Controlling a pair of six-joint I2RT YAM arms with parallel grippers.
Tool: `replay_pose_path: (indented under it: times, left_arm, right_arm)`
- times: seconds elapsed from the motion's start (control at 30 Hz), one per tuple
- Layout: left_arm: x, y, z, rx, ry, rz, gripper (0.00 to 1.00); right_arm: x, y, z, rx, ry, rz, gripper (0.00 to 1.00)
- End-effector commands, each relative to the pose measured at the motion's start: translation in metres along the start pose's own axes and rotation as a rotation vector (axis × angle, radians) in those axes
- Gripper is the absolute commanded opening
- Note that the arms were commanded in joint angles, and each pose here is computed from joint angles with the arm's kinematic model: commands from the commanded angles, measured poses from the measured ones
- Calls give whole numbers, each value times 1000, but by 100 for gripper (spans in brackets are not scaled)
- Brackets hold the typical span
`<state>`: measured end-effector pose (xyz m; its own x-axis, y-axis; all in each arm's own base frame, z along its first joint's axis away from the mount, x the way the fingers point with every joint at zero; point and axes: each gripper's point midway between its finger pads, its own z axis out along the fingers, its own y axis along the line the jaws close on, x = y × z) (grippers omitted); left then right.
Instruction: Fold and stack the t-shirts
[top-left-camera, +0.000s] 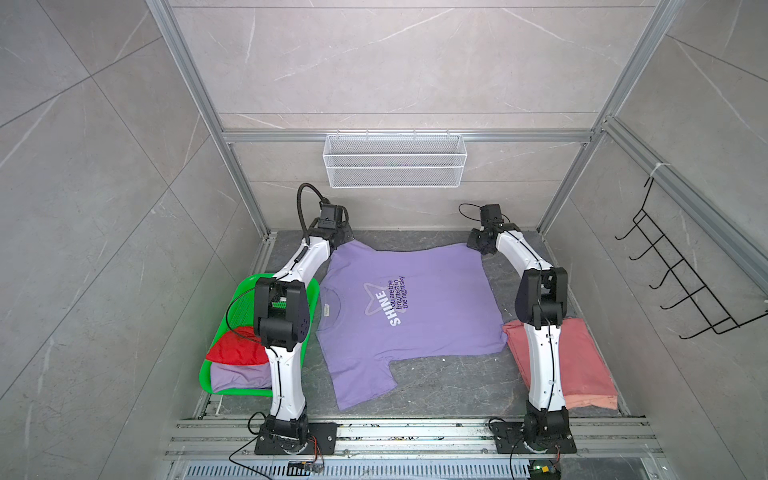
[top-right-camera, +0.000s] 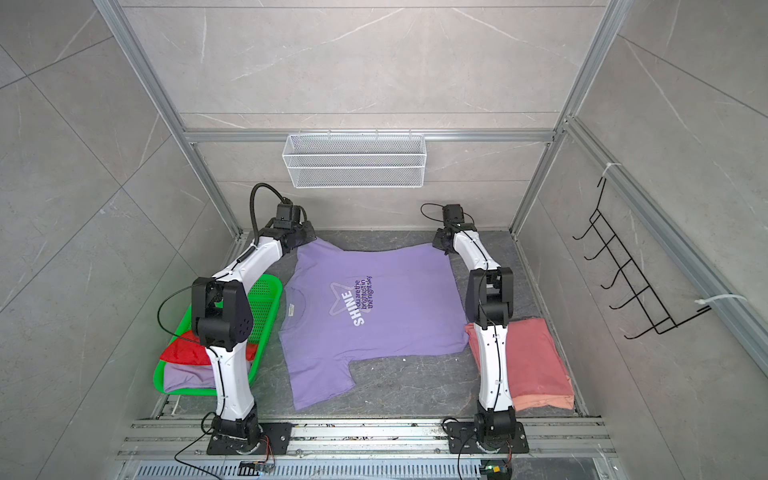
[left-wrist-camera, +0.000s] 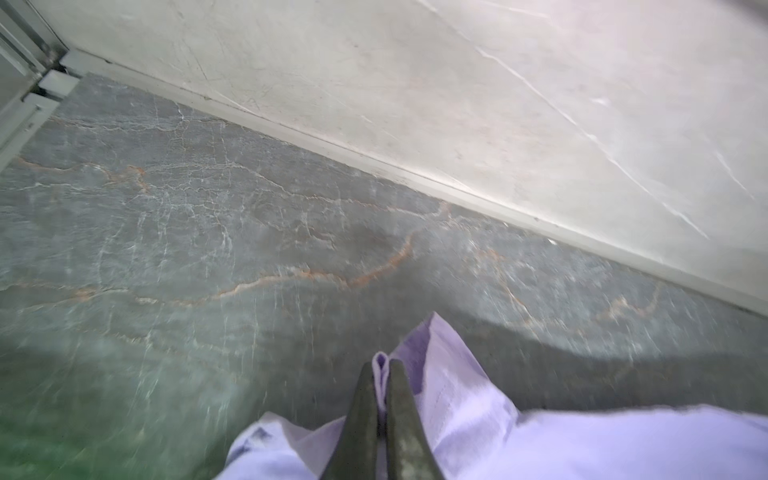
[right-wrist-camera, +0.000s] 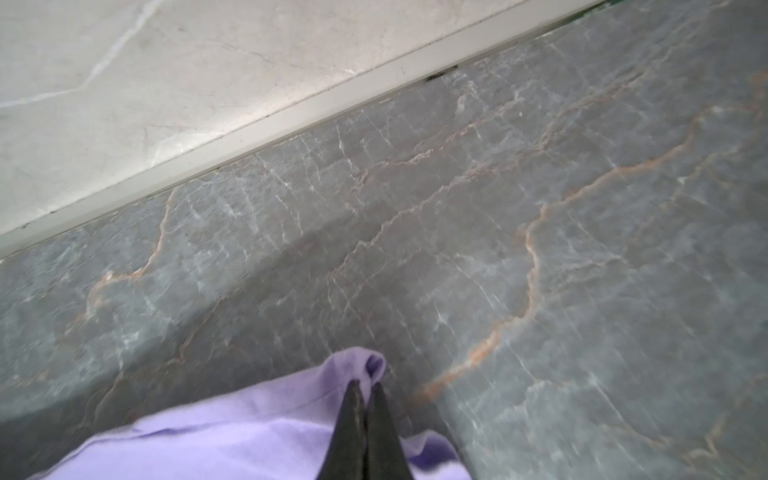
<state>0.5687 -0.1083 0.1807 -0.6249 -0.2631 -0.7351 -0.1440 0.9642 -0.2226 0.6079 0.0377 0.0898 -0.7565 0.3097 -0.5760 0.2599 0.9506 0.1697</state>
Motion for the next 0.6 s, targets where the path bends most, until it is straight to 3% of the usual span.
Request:
replay_pose_path:
  times: [0.0,0.3,0.57]
  left_arm:
    - [4,0,-28,-54,-30,70,0]
    - [63,31,-86,-209,1,65,0]
    - [116,59,-100,-263,71,25,0]
  right_arm:
    - [-15,2,-28,-48,-75,-15,0]
    - [30,-26,-58,-13,-54,-50,0]
    - [73,-45,-44,-4,34,-55,0]
